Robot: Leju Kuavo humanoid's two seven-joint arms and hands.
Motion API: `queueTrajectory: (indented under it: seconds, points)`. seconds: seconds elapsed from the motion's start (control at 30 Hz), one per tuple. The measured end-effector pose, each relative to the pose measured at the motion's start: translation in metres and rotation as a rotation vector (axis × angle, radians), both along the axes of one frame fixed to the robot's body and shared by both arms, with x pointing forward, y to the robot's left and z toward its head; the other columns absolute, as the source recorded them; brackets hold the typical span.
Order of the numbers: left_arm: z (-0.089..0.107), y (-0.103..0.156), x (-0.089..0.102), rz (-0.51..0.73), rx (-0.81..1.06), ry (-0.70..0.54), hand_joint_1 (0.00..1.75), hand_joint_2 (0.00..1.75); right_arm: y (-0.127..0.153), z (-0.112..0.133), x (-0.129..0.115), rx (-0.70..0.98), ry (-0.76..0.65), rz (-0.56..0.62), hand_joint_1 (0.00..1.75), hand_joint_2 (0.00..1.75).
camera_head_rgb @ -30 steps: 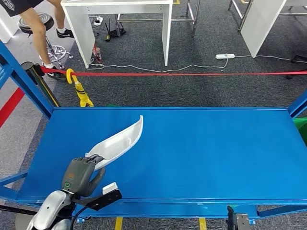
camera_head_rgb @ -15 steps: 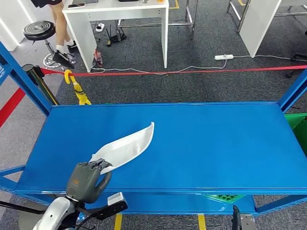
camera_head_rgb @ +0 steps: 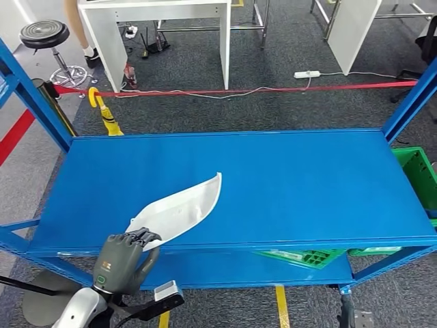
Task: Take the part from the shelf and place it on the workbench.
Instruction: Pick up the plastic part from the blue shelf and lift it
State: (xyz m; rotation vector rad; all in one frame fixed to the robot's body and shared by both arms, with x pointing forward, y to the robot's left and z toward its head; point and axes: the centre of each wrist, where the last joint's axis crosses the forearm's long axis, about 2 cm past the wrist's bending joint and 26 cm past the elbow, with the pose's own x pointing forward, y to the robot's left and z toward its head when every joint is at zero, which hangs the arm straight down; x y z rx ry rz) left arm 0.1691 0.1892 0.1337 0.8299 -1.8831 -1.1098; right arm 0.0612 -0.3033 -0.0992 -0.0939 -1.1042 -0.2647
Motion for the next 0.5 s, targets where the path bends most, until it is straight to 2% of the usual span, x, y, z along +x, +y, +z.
queueTrajectory:
  seconds: [0.27, 0.5]
  points:
    - [-0.002, -0.005, -0.007, 0.024, -0.016, -0.022, 1.75, 1.75, -0.011, 0.001, -0.012, -0.064, 0.014, -0.052, 0.0, 0.0]
    - [-0.001, -0.007, -0.008, 0.031, -0.03, -0.048, 1.75, 1.75, -0.015, 0.003, -0.013, -0.064, -0.002, -0.082, 0.0, 0.0]
